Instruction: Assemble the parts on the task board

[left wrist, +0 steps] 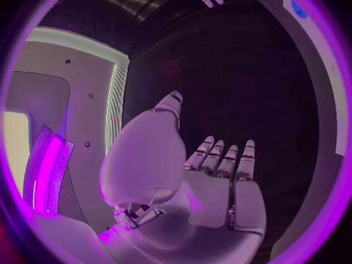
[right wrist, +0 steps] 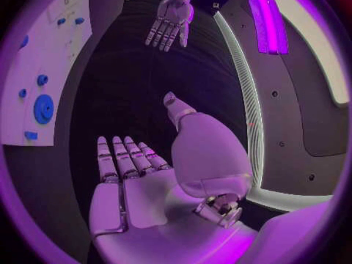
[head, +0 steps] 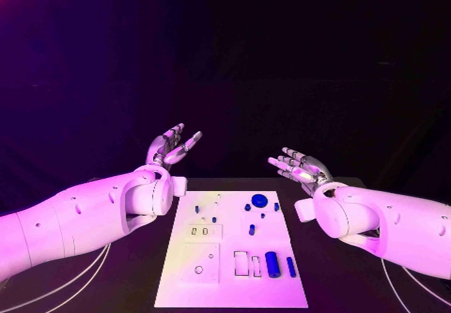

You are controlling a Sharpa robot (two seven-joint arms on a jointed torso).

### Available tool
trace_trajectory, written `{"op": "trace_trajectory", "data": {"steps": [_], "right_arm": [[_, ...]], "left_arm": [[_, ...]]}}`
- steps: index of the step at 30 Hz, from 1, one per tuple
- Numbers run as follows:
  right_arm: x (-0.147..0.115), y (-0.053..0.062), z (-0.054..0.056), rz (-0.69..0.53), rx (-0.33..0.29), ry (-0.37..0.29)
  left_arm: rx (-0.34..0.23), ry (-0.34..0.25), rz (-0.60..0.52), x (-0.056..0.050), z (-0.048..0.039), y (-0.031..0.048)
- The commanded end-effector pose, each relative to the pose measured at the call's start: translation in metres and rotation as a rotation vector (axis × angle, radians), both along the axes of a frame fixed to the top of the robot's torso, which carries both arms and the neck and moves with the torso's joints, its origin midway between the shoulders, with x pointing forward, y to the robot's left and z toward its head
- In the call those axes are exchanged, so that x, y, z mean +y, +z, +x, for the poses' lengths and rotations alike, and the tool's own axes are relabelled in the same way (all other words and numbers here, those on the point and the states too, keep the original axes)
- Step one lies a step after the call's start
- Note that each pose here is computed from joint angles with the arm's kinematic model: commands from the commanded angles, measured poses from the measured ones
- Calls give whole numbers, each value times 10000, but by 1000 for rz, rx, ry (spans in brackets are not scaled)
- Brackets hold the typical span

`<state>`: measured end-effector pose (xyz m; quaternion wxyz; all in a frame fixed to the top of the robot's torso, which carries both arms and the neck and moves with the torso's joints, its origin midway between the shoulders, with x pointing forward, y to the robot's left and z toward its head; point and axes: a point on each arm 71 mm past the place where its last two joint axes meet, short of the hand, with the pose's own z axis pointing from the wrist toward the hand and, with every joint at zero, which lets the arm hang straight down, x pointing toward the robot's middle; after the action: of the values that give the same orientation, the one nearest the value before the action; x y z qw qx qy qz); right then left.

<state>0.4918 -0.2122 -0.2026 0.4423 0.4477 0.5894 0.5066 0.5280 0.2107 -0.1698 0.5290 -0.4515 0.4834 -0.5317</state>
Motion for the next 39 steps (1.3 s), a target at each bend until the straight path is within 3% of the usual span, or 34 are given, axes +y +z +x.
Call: {"op": "trace_trajectory", "data": {"steps": [1, 5, 6, 11, 16, 23, 30, 39], "right_arm": [[77, -18, -11, -20, 64, 158], [66, -5, 2, -31, 74, 178], [-24, 129, 68, -273, -168, 179], [-35, 216, 113, -409, -286, 209], [-5, 309, 158, -600, -400, 284], [73, 378, 210, -858, -465, 380], [179, 421, 258, -1117, -528, 435], [300, 405, 275, -1259, -568, 450]], "left_arm": [[-13, -58, -10, -52, 0, 19], [-13, -58, -10, -52, 0, 19], [-11, -52, -13, 53, -26, 28], [-14, -66, -22, 85, -60, 43], [-19, -97, -37, 131, -146, 84], [-22, -152, -44, 171, -304, 165], [-4, -258, -62, 125, -515, 229], [-4, -363, -56, 63, -684, 278]]}}
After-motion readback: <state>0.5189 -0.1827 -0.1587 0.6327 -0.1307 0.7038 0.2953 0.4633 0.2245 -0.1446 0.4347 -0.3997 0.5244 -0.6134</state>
